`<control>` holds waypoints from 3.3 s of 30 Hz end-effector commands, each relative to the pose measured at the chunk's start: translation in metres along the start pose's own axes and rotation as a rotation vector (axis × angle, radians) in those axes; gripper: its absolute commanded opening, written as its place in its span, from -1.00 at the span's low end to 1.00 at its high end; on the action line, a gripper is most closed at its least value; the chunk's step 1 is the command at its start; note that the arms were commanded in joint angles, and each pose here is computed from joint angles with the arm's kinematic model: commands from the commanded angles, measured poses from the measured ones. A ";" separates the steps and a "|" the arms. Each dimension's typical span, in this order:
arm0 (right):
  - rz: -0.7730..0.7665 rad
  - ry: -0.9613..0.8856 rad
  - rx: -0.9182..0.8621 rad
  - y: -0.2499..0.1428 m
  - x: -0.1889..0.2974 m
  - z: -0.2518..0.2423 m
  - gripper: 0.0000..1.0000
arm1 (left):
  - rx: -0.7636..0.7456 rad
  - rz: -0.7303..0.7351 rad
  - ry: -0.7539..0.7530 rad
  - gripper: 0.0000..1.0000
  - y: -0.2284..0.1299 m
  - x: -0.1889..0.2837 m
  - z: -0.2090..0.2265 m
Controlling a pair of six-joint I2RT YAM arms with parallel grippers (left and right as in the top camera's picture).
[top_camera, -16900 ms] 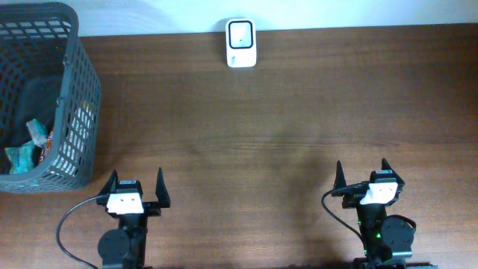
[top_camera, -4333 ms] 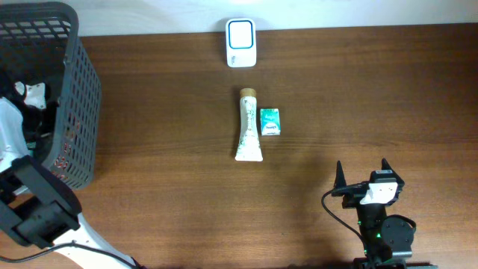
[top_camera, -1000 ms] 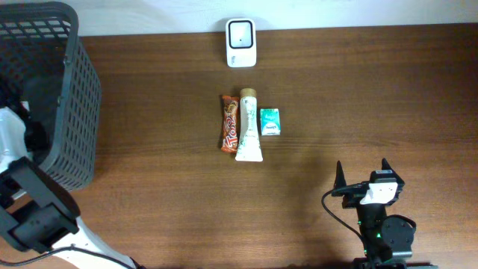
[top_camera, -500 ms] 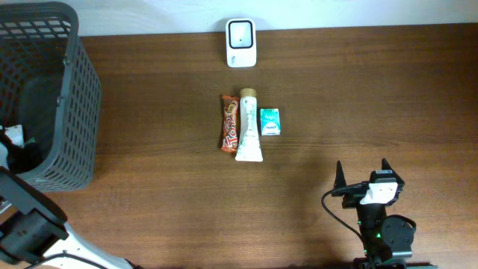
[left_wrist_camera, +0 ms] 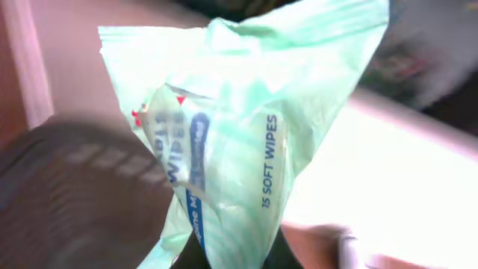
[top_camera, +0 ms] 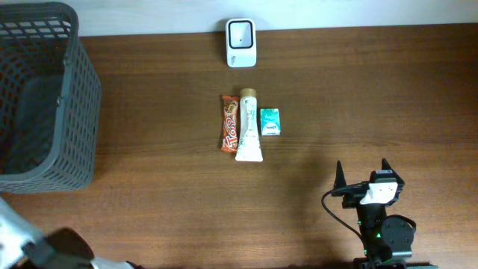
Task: Scan the item barcode
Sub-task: 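Reach into the basket and grasp the light green wipes pack, then place the wipes pack left of the red snack bar, then move the right gripper to the green tissue pack and grasp it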
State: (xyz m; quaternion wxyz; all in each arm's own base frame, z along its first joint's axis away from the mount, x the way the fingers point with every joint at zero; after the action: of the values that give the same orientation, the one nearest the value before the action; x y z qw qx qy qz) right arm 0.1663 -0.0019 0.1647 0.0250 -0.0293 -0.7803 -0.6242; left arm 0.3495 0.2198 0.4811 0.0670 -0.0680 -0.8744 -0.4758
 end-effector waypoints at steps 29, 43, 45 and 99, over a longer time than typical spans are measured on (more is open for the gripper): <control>0.008 -0.010 0.006 -0.003 0.000 -0.001 0.97 | 0.172 0.802 -0.890 -1.00 -0.163 -0.055 -0.228; 0.008 -0.009 0.006 -0.003 0.000 -0.001 0.97 | -0.504 0.834 0.500 -1.00 -0.360 -0.145 -0.179; 0.008 -0.009 0.006 -0.003 0.000 -0.001 0.97 | -0.553 0.938 0.546 -1.00 -0.402 -0.153 -0.171; 0.237 0.607 0.038 0.264 -0.080 -0.013 0.97 | -0.247 0.652 0.595 0.98 -0.223 -0.133 -0.148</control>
State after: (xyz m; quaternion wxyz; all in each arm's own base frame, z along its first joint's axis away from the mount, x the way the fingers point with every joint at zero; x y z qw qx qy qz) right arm 0.2262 0.0281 0.4223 0.2125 0.0479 -0.7898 -0.5733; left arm 0.4470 -0.0356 0.3516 0.4506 -0.2164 -0.6862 -0.5285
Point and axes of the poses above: each gripper's point midway between its finger pads, its own x axis back along the fingers, its own z axis along the line the jaws close on, y = z × x, the point moved 8 cm from there along x, back along the fingers, and after that the axes turned 9 degrees about x, right-handed, at the moved point
